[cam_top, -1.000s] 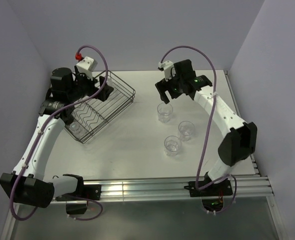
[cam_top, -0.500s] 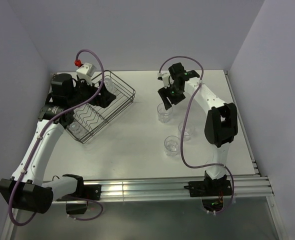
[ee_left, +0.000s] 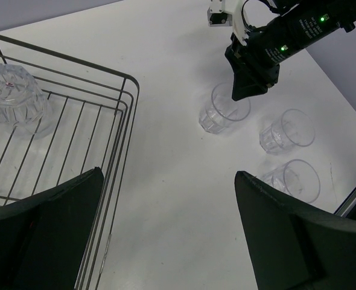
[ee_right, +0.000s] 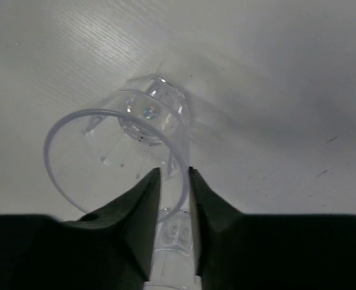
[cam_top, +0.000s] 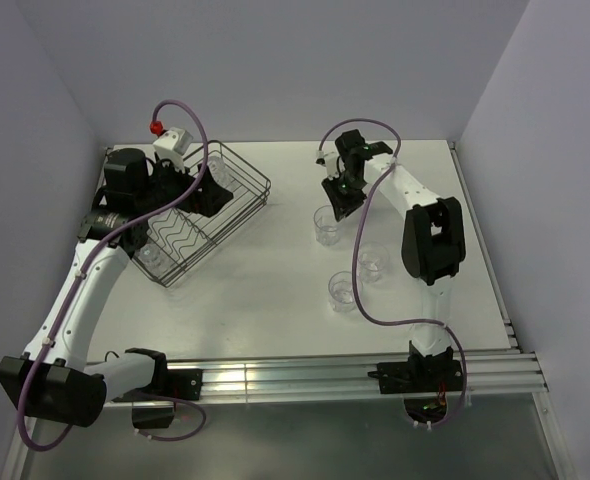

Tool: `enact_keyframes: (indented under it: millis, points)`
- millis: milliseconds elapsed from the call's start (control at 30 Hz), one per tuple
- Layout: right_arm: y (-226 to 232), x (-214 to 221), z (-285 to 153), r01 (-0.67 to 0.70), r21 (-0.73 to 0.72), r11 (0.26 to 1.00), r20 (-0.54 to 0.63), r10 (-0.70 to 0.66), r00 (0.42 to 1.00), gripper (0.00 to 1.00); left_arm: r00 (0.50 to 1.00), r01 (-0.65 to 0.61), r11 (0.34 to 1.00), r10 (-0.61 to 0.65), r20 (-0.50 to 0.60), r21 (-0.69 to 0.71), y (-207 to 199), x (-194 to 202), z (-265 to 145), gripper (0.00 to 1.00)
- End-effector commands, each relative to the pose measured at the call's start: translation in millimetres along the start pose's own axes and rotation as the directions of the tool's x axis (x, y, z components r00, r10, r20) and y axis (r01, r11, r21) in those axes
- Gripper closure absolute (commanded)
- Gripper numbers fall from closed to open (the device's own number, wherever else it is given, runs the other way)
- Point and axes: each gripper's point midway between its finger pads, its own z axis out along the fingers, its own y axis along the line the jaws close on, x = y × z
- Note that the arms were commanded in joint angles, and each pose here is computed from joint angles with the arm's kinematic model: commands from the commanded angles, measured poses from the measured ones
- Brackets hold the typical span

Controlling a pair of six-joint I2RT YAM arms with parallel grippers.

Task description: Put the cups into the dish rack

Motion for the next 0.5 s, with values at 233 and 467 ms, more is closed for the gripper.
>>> enact_keyframes:
  millis: [233, 467]
  points:
    - [-1, -12, -6, -0.033, 0.001, 0.999, 0.047, 0.033, 0.998, 1.0, 0.999, -0.004, 1.0, 0.004, 0.045, 0.0, -3, -12, -1, 0.02]
    - [0, -62, -80, 0.025, 0.05, 0.998, 0.271, -0.037, 0.962, 1.0, 0.997, 0.06, 0.998, -0.058, 0.058, -0.028, 4, -17, 1, 0.02]
